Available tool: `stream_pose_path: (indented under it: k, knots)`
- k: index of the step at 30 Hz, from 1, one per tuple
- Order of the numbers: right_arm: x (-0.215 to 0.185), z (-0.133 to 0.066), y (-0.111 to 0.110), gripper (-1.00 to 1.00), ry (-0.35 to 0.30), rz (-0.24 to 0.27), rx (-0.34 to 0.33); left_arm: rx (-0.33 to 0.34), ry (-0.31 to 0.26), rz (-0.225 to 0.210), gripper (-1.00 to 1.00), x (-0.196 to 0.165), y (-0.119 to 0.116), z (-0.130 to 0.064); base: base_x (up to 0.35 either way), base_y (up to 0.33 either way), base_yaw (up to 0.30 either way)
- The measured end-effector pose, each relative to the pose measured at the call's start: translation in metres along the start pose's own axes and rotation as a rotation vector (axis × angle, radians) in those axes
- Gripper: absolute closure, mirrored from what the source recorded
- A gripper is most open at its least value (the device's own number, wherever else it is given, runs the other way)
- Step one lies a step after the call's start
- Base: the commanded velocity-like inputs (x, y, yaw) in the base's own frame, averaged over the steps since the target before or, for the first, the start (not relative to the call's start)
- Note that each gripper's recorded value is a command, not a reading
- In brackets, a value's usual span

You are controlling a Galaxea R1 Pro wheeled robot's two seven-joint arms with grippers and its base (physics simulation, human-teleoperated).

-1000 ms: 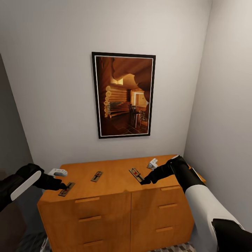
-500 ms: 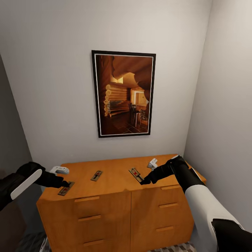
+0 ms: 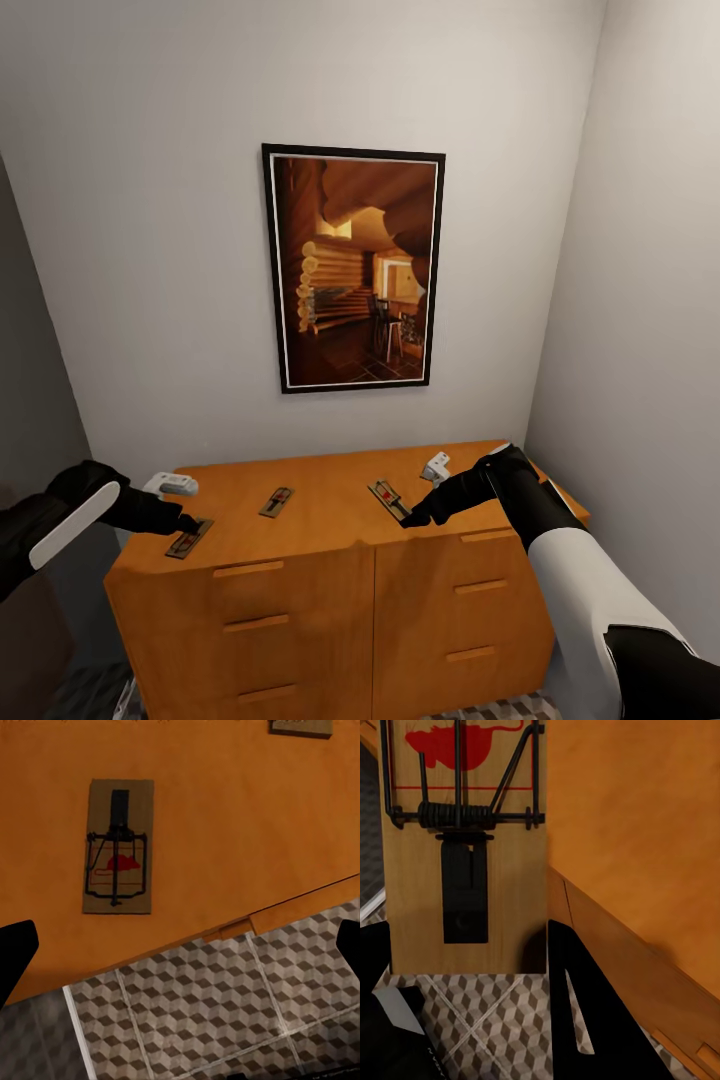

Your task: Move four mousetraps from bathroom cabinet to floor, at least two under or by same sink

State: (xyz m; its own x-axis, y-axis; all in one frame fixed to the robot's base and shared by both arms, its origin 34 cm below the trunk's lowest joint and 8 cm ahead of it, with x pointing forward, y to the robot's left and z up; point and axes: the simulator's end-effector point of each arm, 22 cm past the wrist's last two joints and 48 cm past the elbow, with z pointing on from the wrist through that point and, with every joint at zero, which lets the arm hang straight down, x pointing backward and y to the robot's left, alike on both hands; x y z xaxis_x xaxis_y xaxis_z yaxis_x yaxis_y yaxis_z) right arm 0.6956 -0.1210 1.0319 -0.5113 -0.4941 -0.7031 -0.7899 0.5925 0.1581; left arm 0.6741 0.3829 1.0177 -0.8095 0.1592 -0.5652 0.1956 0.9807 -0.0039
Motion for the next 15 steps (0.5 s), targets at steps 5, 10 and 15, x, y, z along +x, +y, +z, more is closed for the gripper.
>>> stream_pose_path:
  k: [5, 10, 15]
  knots:
    - [0.0, 0.0, 0.0, 1.0, 0.0, 0.0, 0.0, 0.0, 0.0, -0.001, -1.0, 0.0001, 0.0005, -0.0002, 0.0, 0.0, 0.0]
    - [0.0, 0.0, 0.0, 1.0, 0.0, 0.0, 0.0, -0.002, 0.001, -0.001, -1.0, 0.0003, 0.0013, -0.0005, 0.0, 0.0, 0.0]
    - [0.0, 0.0, 0.0, 1.0, 0.0, 0.0, 0.0, -0.003, 0.001, -0.001, -1.0, 0.0004, 0.0017, -0.0006, 0.0, 0.0, 0.0]
